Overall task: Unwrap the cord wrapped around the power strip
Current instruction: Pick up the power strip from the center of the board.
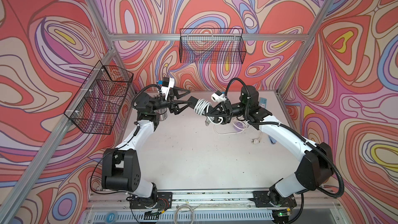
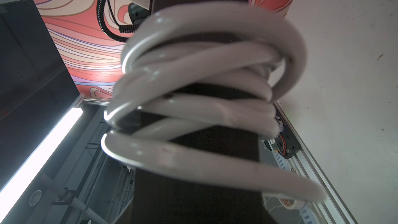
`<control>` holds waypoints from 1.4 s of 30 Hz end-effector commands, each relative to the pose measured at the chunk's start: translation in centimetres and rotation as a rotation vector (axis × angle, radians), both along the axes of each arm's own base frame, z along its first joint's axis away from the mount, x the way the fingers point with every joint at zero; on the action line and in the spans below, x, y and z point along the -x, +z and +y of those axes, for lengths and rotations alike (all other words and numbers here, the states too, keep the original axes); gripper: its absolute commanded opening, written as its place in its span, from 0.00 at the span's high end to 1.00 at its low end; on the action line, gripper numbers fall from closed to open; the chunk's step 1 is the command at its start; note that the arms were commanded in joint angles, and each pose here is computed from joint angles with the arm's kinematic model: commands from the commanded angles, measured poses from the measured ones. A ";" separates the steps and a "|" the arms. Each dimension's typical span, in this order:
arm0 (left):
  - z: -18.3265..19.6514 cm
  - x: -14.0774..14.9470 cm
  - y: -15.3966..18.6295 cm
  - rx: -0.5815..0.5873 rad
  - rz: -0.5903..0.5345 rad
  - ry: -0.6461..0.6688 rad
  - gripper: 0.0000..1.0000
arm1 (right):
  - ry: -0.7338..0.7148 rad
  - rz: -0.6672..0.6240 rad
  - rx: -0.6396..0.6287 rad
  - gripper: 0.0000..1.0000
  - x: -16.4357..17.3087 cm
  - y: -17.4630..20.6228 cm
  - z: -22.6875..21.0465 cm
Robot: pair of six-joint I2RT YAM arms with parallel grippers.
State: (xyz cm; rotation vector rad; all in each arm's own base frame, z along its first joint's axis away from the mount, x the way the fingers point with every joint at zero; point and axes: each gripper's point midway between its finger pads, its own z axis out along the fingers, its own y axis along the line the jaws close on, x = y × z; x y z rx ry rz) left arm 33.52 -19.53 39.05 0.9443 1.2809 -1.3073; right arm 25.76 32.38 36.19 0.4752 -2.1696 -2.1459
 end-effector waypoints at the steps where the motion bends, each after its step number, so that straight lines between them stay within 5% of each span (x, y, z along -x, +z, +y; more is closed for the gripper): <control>1: -0.6 1.7 1.3 -0.006 -0.069 -0.059 0.16 | 0.018 -0.113 -0.071 0.56 1.7 3.6 -0.6; 42: -1.6 3.8 2.9 0.002 -0.105 -0.120 0.48 | 0.091 -0.027 -0.164 0.55 3.9 5.7 0.4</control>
